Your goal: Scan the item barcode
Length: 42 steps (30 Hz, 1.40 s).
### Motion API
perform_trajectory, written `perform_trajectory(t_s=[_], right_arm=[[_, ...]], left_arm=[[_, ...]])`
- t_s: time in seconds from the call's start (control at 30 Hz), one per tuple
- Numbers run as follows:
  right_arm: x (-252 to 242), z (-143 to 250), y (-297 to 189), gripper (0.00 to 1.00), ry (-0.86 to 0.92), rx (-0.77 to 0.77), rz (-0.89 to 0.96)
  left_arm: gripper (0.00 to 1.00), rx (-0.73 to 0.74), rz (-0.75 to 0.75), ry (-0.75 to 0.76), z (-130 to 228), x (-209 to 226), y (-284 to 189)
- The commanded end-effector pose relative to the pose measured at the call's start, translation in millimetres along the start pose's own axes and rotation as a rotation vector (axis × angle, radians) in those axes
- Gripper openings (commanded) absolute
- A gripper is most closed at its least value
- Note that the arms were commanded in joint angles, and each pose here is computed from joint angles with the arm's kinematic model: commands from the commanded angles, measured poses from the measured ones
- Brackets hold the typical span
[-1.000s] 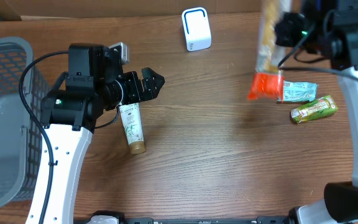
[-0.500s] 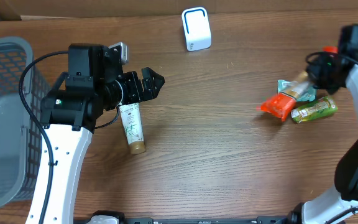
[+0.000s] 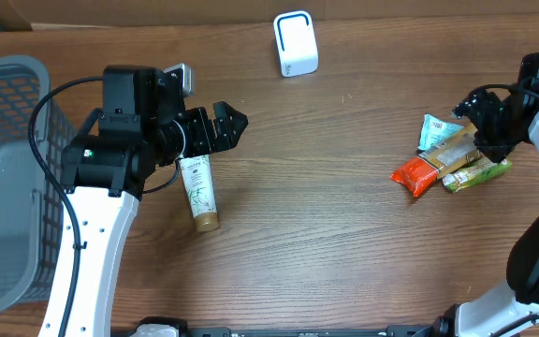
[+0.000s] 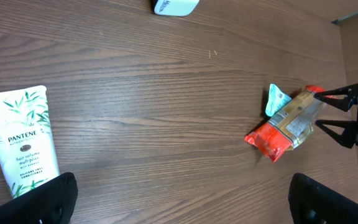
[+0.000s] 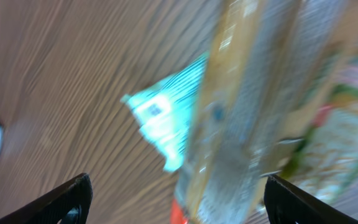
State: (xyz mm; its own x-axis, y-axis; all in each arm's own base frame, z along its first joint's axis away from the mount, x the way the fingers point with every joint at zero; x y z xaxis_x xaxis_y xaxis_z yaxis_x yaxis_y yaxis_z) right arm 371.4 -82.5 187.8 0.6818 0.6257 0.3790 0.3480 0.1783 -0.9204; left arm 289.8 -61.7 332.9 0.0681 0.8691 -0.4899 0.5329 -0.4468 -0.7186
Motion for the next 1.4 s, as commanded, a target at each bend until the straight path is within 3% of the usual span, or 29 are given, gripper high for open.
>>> perform_trajectory(t_s=[0.0,0.23,0.4,0.63,0.73,0.87,0.97,1.07,1.1,1.2,1.23,1.37], right_arm=[[29.1,13.8,-32.0,0.89,-0.159,0.034,-0.207],[73.6,59.3,-45.8,0.89,-0.395,0.102,-0.349],[110.0,114.7,-30.5,0.90,-0.549,0.213,-0.359],[136.1,170.5,-17.1,0.94,-0.716,0.224,-0.285],[138.2,175.9,-15.9,0.94,-0.729,0.208,-0.261],[131.8,157.5,-17.0,0.94,-0.684,0.181,-0.257],[120.7,137.2,-18.7,0.95,-0.626,0.162,-0.240],[111.3,120.5,-20.4,0.95,-0.580,0.142,-0.228],[109.0,116.6,-20.9,0.95,-0.569,0.137,-0.226],[104.9,110.4,-21.7,0.95,-0.550,0.130,-0.220],[104.1,109.6,-21.8,0.95,-0.547,0.130,-0.218],[102.3,109.6,-21.5,0.95,-0.551,0.130,-0.205]], left_arm=[[1.00,-0.008,0.019,0.028,-3.8,-4.3,-1.5],[1.00,-0.008,0.019,0.028,-3.7,-4.3,-1.5],[1.00,-0.008,0.019,0.028,-3.7,-4.3,-1.5],[0.99,-0.008,0.021,0.019,-3.8,-4.5,-1.5],[1.00,-0.007,0.020,0.011,-3.6,-4.4,-1.5],[1.00,0.031,0.025,0.146,2.5,-3.6,-1.6],[1.00,0.104,-0.169,0.084,15.5,15.5,-2.2],[0.97,0.184,-0.479,-0.061,30.8,44.4,-3.5],[0.88,0.207,-0.548,-0.096,34.9,51.2,-2.5],[0.12,0.246,-0.697,-0.179,43.4,68.2,6.1],[0.04,0.248,-0.733,-0.209,45.3,73.4,11.1],[0.04,0.261,-0.783,-0.260,52.4,91.5,40.7]])
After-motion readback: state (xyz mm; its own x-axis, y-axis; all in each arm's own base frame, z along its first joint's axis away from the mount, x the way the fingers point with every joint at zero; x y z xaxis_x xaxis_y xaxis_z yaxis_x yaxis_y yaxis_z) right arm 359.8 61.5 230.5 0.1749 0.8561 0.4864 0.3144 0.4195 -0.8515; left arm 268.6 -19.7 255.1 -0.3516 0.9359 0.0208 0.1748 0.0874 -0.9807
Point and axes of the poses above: each gripper's point midway between its finger pads, its own y axis out along the fingers, its own x axis along the line the jaws close on, z = x × y, the point moved 9 cm from there along -y, back along the fingers, and after that the axes turned 2 degrees about y, right-handed, at the moved point
